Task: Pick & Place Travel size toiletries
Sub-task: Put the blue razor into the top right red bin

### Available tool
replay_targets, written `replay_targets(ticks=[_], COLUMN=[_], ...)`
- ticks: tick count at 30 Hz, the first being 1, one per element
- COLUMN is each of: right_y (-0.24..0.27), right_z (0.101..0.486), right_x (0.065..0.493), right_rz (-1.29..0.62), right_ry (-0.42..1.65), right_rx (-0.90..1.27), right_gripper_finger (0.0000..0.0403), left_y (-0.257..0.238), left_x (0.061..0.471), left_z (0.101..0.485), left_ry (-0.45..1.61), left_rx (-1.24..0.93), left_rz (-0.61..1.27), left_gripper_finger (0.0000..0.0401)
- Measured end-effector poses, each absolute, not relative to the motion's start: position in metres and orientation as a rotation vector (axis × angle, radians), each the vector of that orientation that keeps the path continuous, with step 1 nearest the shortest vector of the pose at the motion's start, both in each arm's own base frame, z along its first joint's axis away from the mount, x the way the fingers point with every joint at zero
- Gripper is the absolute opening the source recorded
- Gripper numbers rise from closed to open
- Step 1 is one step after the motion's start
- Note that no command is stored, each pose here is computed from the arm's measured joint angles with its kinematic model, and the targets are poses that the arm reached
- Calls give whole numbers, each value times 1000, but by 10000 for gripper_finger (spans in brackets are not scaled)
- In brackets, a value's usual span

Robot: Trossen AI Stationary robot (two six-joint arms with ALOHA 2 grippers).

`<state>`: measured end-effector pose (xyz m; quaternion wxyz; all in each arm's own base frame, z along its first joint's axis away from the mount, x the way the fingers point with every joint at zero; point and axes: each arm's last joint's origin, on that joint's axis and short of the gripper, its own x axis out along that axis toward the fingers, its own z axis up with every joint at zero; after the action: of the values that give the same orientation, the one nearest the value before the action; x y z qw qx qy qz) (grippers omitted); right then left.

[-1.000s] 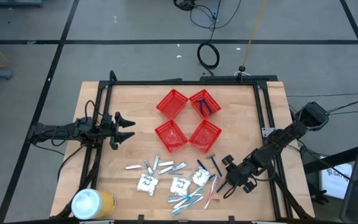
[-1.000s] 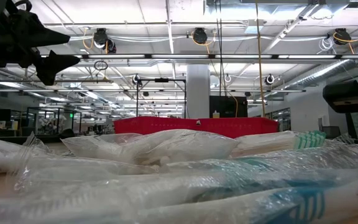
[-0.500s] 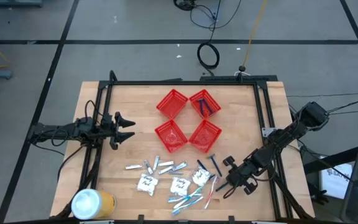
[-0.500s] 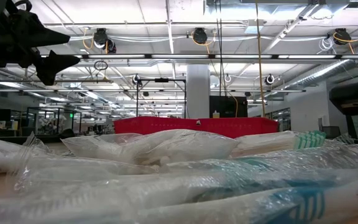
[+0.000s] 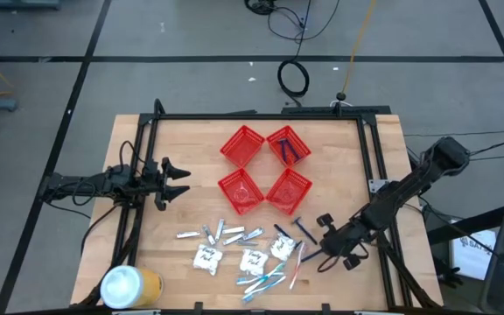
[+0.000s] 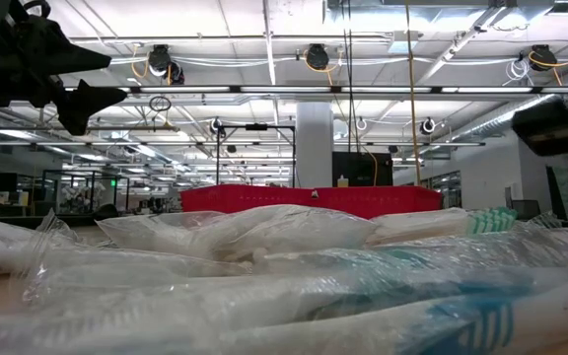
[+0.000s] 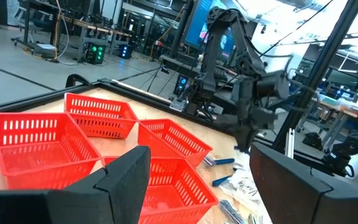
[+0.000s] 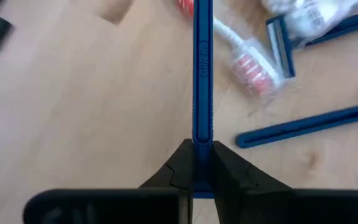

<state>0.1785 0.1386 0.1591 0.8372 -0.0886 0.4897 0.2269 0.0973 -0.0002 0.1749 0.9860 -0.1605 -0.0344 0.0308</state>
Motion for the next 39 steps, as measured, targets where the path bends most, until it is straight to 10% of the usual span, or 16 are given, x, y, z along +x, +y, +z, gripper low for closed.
replay_targets(ticks=[17,39], right_y=[88,-98], right_z=[203,217], right_x=[191,210], right_rz=[-95,-554], right_ry=[722,527], right_rx=[-4,222], right_gripper_finger=[23,24], left_y=[0,0], left_x=[97,97], left_z=[175,175], left_ry=[-69,-69], left_rx=[-323,-322], left_rz=[62,62], left_gripper_finger=[271,271])
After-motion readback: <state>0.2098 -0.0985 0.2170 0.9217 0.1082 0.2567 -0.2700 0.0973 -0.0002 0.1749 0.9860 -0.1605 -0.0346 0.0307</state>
